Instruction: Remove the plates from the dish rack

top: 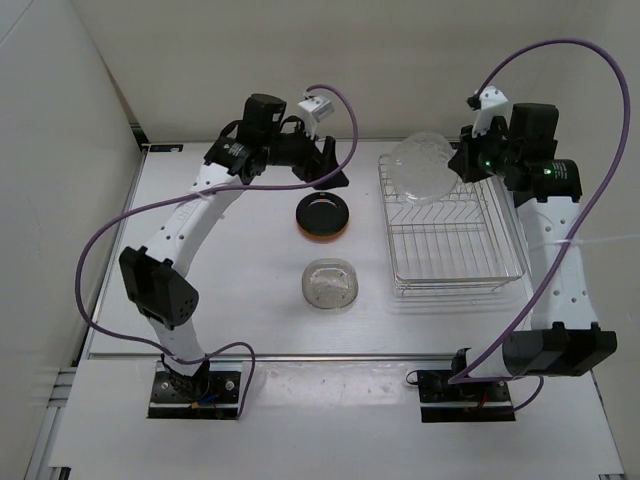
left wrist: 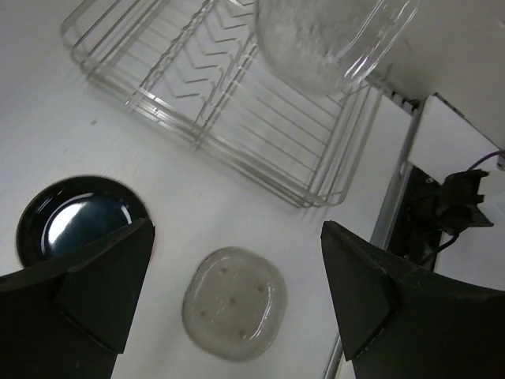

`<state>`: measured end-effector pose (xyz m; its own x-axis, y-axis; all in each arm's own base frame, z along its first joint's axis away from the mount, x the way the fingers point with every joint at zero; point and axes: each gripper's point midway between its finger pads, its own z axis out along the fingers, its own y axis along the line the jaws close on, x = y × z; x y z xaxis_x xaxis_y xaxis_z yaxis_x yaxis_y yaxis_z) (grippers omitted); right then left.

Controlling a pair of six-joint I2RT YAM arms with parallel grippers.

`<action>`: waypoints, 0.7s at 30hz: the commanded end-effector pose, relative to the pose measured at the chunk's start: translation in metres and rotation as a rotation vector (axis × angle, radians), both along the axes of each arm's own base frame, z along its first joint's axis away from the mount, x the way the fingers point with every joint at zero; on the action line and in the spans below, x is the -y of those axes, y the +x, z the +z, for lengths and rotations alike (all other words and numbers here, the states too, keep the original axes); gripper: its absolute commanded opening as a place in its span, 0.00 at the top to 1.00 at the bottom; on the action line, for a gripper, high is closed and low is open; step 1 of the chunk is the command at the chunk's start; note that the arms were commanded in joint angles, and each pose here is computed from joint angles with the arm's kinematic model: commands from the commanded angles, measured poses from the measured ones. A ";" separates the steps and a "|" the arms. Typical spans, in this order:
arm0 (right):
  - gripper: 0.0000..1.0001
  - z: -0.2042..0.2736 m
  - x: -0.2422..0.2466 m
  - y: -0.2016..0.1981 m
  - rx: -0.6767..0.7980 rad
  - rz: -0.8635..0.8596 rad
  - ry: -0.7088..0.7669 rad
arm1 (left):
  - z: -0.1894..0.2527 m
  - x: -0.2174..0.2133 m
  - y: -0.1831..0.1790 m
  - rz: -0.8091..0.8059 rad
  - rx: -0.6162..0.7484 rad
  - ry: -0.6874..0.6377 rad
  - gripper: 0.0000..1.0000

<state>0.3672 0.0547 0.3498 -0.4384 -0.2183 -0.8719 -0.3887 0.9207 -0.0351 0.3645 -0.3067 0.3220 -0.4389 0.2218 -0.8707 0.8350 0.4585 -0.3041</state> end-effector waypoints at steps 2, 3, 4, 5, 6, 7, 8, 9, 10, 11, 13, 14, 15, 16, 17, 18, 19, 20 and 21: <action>1.00 0.005 -0.054 -0.014 -0.021 0.249 0.171 | 0.024 0.035 -0.010 -0.103 -0.041 -0.096 0.03; 1.00 0.005 -0.054 -0.014 -0.026 0.244 0.180 | 0.022 0.040 0.000 -0.087 -0.051 -0.105 0.03; 1.00 0.008 -0.057 -0.011 -0.019 0.251 0.192 | 0.020 0.043 0.003 -0.083 -0.064 -0.107 0.03; 1.00 0.005 -0.059 -0.010 -0.039 0.254 0.211 | 0.018 0.044 0.008 -0.069 -0.068 -0.109 0.03; 1.00 0.009 -0.064 -0.012 -0.030 0.276 0.217 | 0.010 0.047 0.013 -0.064 -0.091 -0.105 0.04; 1.00 0.008 -0.068 -0.012 -0.047 0.292 0.240 | 0.012 0.050 0.016 -0.057 -0.098 -0.117 0.04; 1.00 0.010 -0.072 -0.012 -0.051 0.305 0.256 | 0.012 0.052 0.019 -0.058 -0.091 -0.121 0.06; 1.00 0.010 -0.073 -0.013 -0.052 0.316 0.262 | 0.008 0.053 0.020 -0.054 -0.109 -0.120 0.07; 1.00 0.011 -0.074 -0.014 -0.057 0.311 0.270 | 0.007 0.054 0.024 -0.042 -0.114 -0.120 0.07; 1.00 0.011 -0.075 -0.014 -0.058 0.319 0.275 | 0.012 0.054 0.025 -0.043 -0.102 -0.127 0.09; 1.00 0.011 -0.075 -0.014 -0.058 0.319 0.275 | 0.011 0.054 0.030 -0.025 -0.095 -0.121 0.10; 1.00 0.008 -0.076 -0.016 -0.068 0.328 0.282 | 0.015 0.054 0.030 -0.026 -0.086 -0.126 0.12; 1.00 0.010 -0.077 -0.015 -0.064 0.324 0.290 | 0.010 0.055 0.033 -0.015 -0.091 -0.119 0.13; 1.00 0.004 -0.077 -0.015 -0.080 0.322 0.291 | 0.015 0.055 0.034 -0.016 -0.080 -0.124 0.15; 1.00 0.006 -0.079 -0.017 -0.068 0.336 0.297 | 0.015 0.056 0.036 -0.013 -0.088 -0.128 0.15; 1.00 0.001 -0.082 -0.019 -0.091 0.337 0.307 | 0.015 0.056 0.036 -0.013 -0.088 -0.128 0.16; 1.00 0.003 -0.082 -0.017 -0.077 0.339 0.306 | 0.018 0.056 0.037 -0.005 -0.078 -0.130 0.16; 1.00 -0.001 -0.082 -0.017 -0.086 0.338 0.307 | 0.014 0.057 0.039 0.000 -0.095 -0.129 0.17; 1.00 -0.001 -0.082 -0.017 -0.086 0.338 0.307 | 0.013 0.057 0.039 0.000 -0.096 -0.129 0.17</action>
<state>0.3556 0.1248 0.3361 -0.4985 -0.1180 -0.8588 -0.6103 0.7513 0.2510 0.4002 -0.3639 0.3166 -0.5466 0.1429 -0.8251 0.7928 0.4057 -0.4549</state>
